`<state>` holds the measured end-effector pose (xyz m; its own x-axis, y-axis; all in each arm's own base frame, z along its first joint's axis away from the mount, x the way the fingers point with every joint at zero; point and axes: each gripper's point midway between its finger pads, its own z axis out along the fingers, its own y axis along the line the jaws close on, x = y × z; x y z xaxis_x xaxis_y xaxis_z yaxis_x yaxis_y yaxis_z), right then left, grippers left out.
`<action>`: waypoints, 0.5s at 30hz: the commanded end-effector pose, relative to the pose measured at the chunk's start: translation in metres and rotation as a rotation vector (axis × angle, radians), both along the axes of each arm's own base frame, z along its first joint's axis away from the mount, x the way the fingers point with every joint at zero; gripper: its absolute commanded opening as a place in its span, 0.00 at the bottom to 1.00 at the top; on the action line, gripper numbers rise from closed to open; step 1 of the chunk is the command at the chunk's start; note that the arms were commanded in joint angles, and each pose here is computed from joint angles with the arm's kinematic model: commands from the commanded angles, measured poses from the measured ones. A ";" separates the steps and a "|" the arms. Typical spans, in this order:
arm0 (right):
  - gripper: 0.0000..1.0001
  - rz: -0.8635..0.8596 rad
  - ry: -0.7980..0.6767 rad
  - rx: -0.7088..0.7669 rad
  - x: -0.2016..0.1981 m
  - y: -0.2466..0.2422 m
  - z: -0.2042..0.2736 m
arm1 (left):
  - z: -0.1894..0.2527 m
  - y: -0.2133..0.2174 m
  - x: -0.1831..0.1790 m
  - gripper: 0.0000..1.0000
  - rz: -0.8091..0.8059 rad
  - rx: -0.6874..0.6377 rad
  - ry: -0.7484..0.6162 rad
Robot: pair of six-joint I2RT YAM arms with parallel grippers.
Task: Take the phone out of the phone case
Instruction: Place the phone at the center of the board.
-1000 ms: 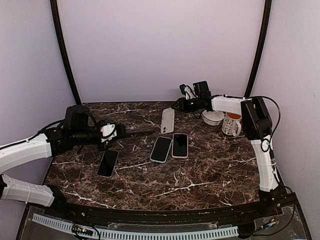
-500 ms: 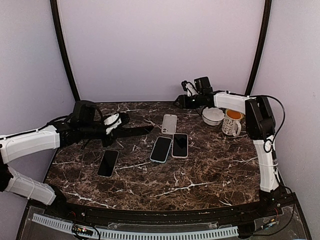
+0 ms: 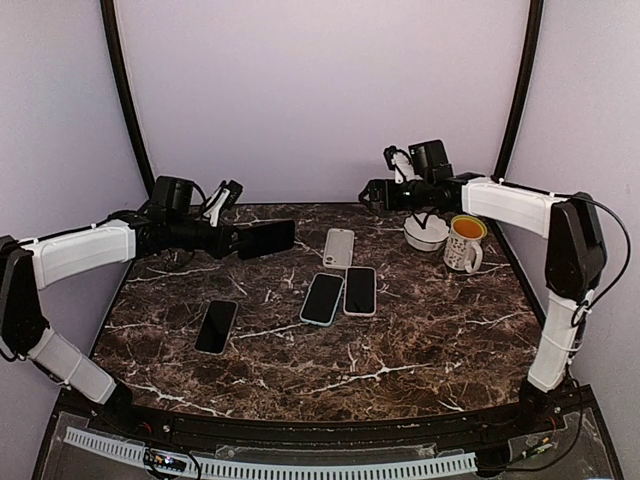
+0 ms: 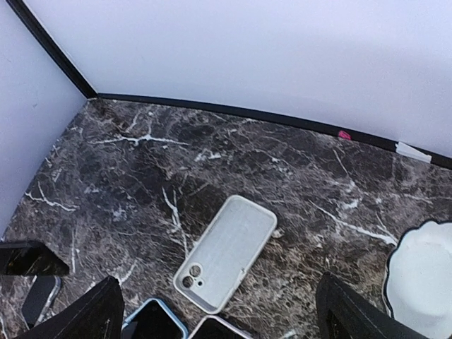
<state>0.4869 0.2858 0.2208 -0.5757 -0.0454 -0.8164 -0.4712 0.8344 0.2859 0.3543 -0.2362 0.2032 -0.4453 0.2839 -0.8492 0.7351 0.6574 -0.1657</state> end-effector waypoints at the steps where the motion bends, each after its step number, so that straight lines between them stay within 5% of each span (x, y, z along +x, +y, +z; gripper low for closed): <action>1: 0.98 -0.103 0.027 -0.033 -0.009 -0.020 -0.007 | 0.009 -0.002 0.013 0.00 0.133 -0.193 0.216; 15: 0.99 -0.227 0.126 -0.141 -0.050 -0.056 -0.036 | -0.043 0.006 0.041 0.00 0.349 -0.437 0.626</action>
<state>0.4495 0.2352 0.1834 -0.6773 -0.0223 -0.7354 -0.2611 0.9417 0.2120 0.3811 -0.2262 0.1427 -0.8608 -0.1359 -0.4904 0.2618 0.7081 -0.6558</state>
